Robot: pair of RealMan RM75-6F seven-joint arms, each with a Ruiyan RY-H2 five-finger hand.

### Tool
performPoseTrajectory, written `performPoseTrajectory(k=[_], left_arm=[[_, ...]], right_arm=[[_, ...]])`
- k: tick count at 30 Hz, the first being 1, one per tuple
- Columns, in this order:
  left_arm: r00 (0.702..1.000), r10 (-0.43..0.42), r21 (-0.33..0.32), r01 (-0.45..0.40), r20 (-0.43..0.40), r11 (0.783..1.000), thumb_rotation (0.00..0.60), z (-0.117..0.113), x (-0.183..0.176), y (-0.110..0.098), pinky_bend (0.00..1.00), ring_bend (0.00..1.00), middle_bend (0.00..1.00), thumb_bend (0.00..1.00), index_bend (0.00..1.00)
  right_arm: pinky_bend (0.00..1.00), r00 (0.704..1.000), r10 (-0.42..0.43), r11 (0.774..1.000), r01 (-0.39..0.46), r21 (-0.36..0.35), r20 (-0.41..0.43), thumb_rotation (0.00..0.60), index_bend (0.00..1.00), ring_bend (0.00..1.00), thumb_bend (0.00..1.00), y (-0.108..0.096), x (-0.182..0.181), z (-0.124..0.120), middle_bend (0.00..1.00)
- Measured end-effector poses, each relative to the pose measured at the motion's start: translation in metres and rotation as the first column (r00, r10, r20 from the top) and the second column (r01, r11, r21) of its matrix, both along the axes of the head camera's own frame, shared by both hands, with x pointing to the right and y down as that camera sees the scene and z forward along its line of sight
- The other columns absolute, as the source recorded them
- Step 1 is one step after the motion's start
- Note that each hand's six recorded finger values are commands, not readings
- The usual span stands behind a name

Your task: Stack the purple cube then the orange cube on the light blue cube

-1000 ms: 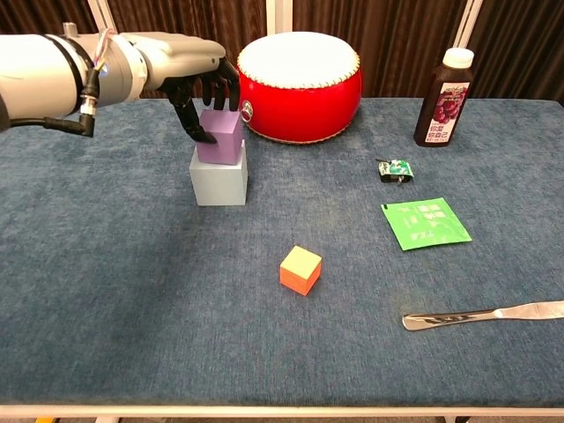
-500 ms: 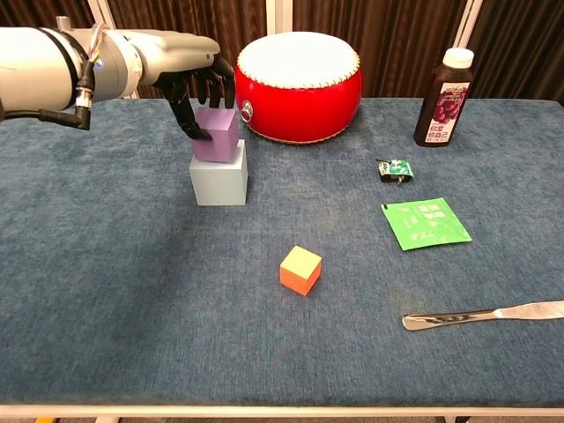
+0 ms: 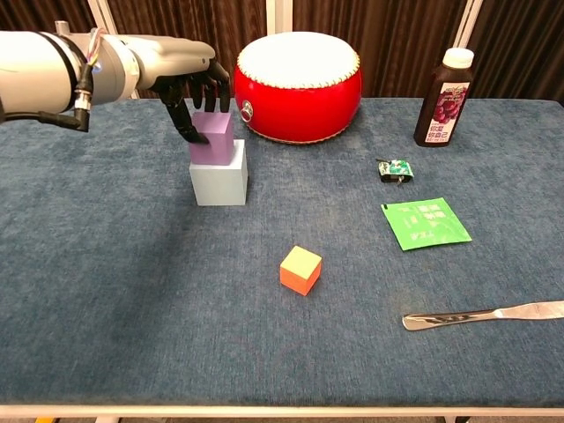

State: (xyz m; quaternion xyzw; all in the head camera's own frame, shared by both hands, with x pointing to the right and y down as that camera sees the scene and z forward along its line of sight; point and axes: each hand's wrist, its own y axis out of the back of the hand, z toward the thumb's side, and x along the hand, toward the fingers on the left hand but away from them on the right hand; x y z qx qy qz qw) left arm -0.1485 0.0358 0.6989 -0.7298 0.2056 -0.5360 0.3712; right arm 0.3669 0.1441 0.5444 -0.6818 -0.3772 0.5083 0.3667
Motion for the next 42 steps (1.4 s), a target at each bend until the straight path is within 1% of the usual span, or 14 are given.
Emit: performPoseTrajectory(k=[4,6,8,11,14,17,20,23,28,31,34,36,38,42], left_arm=[[1.0,-0.008,-0.004,0.008,-0.011,1.0,0.6,-0.001,0.0,0.001,0.47,0.39,0.55,0.29,0.45],[1.0,-0.005,-0.007,0.005,-0.014,1.0,0.6,-0.001,0.001,0.001,0.45,0.37,0.51,0.28,0.42],[1.0,-0.002,-0.016,0.002,-0.017,1.0,0.6,0.0,0.001,0.002,0.41,0.33,0.41,0.25,0.35],[0.999,-0.007,-0.026,0.006,-0.037,1.0,0.6,-0.001,0.002,0.003,0.36,0.27,0.3,0.2,0.26],[0.998,-0.004,-0.023,0.003,-0.058,1.0,0.6,-0.003,0.005,0.002,0.33,0.23,0.23,0.16,0.2],[0.997,-0.012,-0.021,0.011,-0.076,1.0,0.6,-0.005,0.006,0.0,0.31,0.22,0.21,0.14,0.17],[0.996,-0.024,-0.008,0.024,-0.088,1.0,0.6,-0.008,0.006,-0.002,0.3,0.21,0.21,0.13,0.16],[0.995,-0.036,0.016,0.038,-0.097,0.999,0.6,-0.018,0.003,-0.005,0.3,0.2,0.21,0.13,0.16],[0.991,-0.076,0.09,0.086,-0.107,0.992,0.6,-0.044,-0.011,-0.008,0.33,0.21,0.24,0.13,0.17],[0.986,-0.114,0.134,0.13,-0.122,0.982,0.6,-0.065,-0.024,-0.002,0.37,0.25,0.3,0.13,0.21],[0.977,-0.155,0.159,0.179,-0.149,0.971,0.6,-0.085,-0.04,0.011,0.43,0.31,0.37,0.13,0.28],[0.971,-0.169,0.156,0.195,-0.169,0.968,0.6,-0.096,-0.049,0.026,0.46,0.35,0.41,0.13,0.34],[0.972,-0.155,0.143,0.182,-0.179,0.973,0.6,-0.1,-0.053,0.04,0.47,0.36,0.42,0.13,0.36],[0.979,-0.079,0.096,0.098,-0.186,0.991,0.6,-0.098,-0.056,0.077,0.47,0.36,0.43,0.13,0.38]], right_arm=[[0.0,1.0,0.001,1.0,-0.001,-0.002,-0.001,0.6,0.0,0.0,0.22,0.0,0.0,0.0,0.0],[0.0,1.0,0.001,1.0,-0.001,-0.002,-0.001,0.6,0.0,0.0,0.22,0.0,0.0,0.0,0.0],[0.0,1.0,0.003,1.0,-0.003,-0.002,0.001,0.6,0.0,0.0,0.22,0.0,0.0,0.0,0.0],[0.0,1.0,0.005,1.0,-0.005,-0.003,0.001,0.6,0.0,0.0,0.22,-0.001,0.001,0.0,0.0],[0.0,1.0,0.003,1.0,-0.003,-0.003,0.002,0.6,0.0,0.0,0.22,0.0,0.001,0.0,0.0],[0.0,1.0,0.003,1.0,-0.003,-0.005,0.002,0.6,0.0,0.0,0.22,0.0,0.001,0.0,0.0],[0.0,1.0,0.001,1.0,-0.001,-0.007,0.003,0.6,0.0,0.0,0.22,0.0,0.0,0.0,0.0],[0.0,1.0,0.0,1.0,0.0,-0.008,0.006,0.6,0.0,0.0,0.22,0.0,0.0,0.0,0.0],[0.0,1.0,0.007,1.0,-0.007,-0.003,0.021,0.6,0.0,0.0,0.22,0.0,0.002,-0.004,0.0],[0.0,0.999,0.011,1.0,-0.011,0.001,0.031,0.6,0.0,0.0,0.22,0.0,0.004,-0.006,0.0],[0.0,0.999,0.006,1.0,-0.006,0.002,0.036,0.6,0.0,0.0,0.22,0.0,0.004,-0.007,0.0],[0.0,0.999,0.002,1.0,-0.003,0.002,0.037,0.6,0.0,0.0,0.22,0.001,0.003,-0.008,0.0],[0.0,0.999,0.0,1.0,0.0,0.001,0.038,0.6,0.0,0.0,0.22,0.001,0.003,-0.008,0.0],[0.0,0.999,0.0,1.0,0.0,0.001,0.037,0.6,0.0,0.0,0.22,0.002,0.003,-0.007,0.0]])
